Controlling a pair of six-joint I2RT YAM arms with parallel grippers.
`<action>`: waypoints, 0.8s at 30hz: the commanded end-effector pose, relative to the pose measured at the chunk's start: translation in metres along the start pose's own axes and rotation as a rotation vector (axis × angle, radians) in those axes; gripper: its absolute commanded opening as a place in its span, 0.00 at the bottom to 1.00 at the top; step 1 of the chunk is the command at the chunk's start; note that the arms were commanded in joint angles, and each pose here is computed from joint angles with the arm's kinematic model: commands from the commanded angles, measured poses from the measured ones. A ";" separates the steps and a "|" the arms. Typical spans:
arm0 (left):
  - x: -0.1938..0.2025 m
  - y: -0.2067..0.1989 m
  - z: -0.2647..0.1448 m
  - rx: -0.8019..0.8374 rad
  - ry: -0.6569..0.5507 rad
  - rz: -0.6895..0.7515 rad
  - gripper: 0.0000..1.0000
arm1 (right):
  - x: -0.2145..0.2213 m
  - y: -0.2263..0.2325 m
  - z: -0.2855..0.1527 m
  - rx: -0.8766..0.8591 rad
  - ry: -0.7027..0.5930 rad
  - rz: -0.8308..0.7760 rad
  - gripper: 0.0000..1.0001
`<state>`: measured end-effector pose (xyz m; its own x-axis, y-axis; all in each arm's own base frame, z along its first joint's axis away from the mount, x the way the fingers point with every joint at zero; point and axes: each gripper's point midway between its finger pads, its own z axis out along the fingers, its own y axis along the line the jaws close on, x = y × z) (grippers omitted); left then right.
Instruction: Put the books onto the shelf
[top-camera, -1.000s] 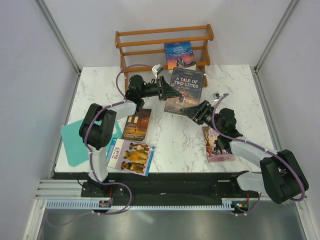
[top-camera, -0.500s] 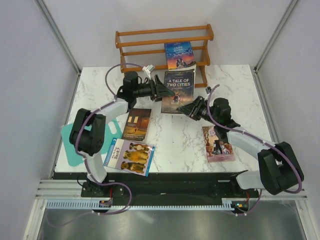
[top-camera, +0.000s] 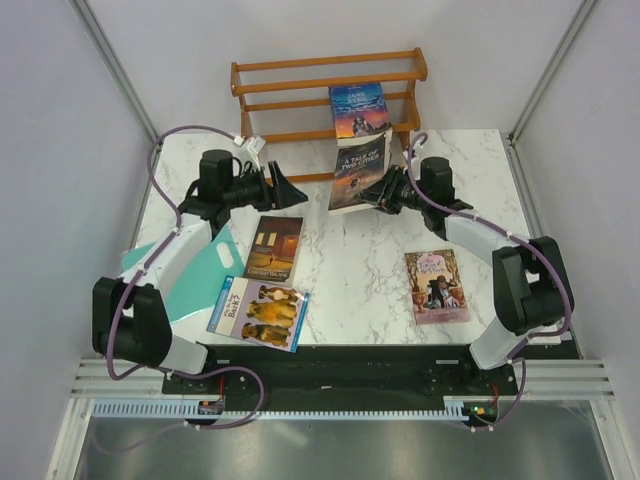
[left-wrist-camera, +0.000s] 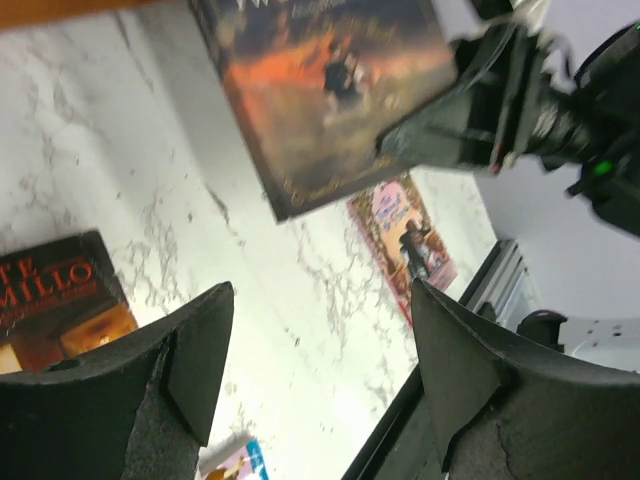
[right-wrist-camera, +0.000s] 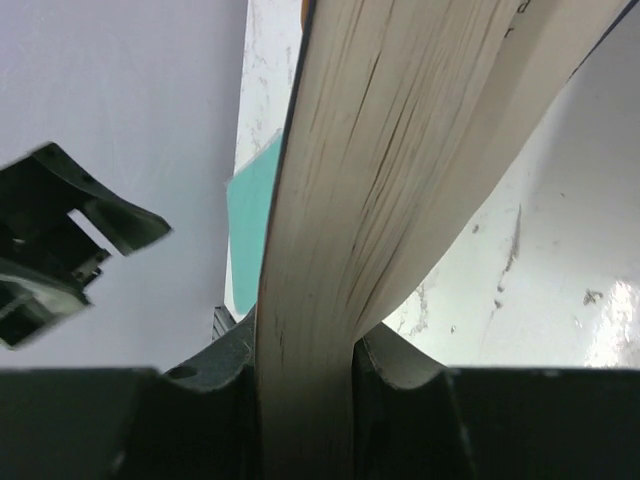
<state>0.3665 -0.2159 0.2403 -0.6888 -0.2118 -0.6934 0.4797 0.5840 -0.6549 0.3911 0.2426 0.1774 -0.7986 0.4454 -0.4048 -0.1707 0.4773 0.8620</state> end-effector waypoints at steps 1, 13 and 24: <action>0.036 0.023 -0.010 -0.093 0.084 0.061 0.78 | -0.047 0.100 -0.009 -0.274 -0.057 -0.245 0.01; 0.052 0.039 -0.016 -0.149 0.124 0.084 0.78 | -0.029 0.126 -0.028 -0.366 0.037 -0.194 0.01; 0.058 0.045 -0.017 -0.172 0.141 0.090 0.78 | -0.050 0.153 -0.024 -0.441 0.020 -0.253 0.01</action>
<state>0.3396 -0.1931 0.1686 -0.7644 -0.0828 -0.6395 0.4055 0.7093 -0.5766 0.3843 0.2669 0.2371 -0.8595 0.3389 -0.3825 -0.2745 0.3253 0.9049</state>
